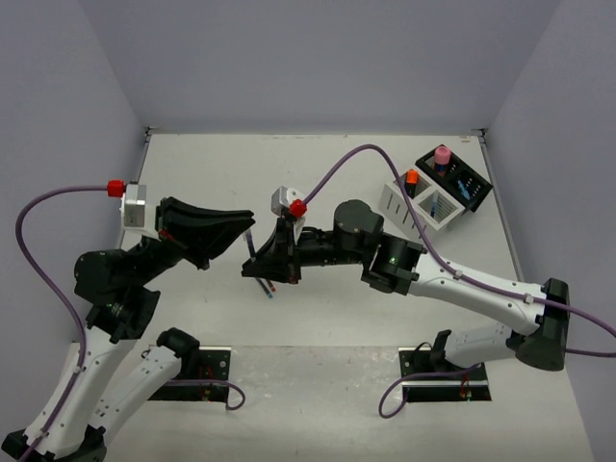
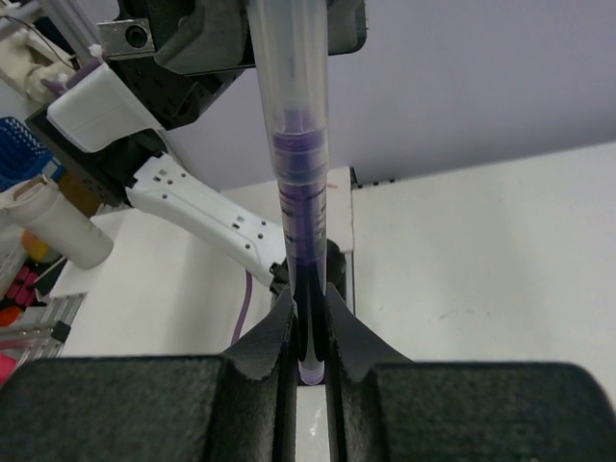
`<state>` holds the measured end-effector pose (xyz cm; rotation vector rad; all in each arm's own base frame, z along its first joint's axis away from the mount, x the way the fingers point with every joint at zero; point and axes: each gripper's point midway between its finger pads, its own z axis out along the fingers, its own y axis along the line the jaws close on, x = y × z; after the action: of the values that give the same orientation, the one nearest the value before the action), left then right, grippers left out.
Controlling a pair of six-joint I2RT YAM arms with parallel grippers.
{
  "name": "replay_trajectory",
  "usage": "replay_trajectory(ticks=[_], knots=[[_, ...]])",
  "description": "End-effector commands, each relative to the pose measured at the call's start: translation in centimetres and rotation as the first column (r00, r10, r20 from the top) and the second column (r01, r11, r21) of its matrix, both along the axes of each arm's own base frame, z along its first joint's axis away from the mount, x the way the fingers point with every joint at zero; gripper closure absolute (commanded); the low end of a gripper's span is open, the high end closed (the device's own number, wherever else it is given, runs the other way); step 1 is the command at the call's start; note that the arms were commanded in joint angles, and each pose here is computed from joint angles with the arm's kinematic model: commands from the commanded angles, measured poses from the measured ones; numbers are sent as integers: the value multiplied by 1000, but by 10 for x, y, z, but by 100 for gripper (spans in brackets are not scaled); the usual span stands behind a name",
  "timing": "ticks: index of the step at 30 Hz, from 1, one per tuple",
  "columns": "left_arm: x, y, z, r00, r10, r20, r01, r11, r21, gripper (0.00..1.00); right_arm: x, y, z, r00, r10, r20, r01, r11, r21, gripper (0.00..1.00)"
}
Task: Sort the stationery into containers
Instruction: Place the pen in the storage box.
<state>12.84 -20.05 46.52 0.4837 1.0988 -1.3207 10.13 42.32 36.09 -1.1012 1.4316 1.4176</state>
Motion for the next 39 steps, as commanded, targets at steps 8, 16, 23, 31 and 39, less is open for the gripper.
replay_trajectory(ticks=[8,16,23,31,39], knots=[[-24,-10,9,992,-125,32,120,984,131,99,26,11,21,998,-68,-1,67,983,171,100],[18,6,33,992,122,-24,-119,989,89,26,41,16,6,991,-125,-51,131,982,134,100],[60,72,35,807,549,-218,-527,836,153,0,90,-34,-26,906,-408,-116,417,906,69,100],[50,114,-73,641,723,-256,-606,682,409,0,200,-251,-91,193,-977,-95,975,202,-92,100],[51,97,-167,681,689,-249,-447,660,604,0,221,-421,-127,-388,-921,-40,916,-381,-124,100]])
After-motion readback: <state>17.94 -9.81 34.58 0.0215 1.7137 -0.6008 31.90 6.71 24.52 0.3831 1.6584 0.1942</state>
